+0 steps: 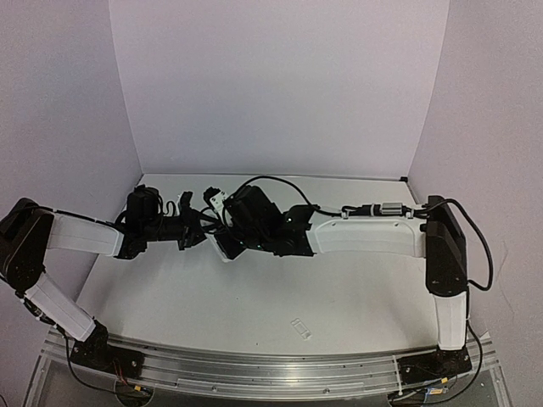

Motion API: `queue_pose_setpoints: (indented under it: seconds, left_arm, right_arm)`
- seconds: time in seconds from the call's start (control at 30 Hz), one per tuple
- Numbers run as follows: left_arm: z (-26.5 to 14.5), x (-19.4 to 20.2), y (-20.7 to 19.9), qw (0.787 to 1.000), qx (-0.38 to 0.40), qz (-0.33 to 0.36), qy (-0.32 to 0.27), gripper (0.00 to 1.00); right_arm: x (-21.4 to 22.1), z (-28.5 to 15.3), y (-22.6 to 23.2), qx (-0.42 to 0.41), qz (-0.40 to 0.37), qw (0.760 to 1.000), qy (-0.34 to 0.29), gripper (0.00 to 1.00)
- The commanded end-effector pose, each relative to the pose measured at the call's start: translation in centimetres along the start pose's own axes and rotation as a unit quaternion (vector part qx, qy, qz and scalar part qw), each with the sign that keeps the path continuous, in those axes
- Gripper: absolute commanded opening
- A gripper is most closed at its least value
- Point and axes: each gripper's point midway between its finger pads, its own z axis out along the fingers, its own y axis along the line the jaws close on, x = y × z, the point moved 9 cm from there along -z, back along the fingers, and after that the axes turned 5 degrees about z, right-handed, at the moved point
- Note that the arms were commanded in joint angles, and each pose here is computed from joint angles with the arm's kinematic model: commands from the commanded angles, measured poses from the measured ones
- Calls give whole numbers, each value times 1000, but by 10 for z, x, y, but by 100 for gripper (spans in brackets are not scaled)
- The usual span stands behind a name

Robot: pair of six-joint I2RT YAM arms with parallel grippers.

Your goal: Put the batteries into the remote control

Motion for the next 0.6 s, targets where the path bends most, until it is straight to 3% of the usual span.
queue_pose_setpoints:
  seconds: [0.0,0.57]
  left_arm:
    - [-22,-27,-132,950,236,201,-43,0]
    - [-18,-18,-111,954,229,192,-27,0]
  right_arm:
    - [126,14,14,-22,-66,962,264,17]
    - [77,-7,18,-34,-18,978,206,20]
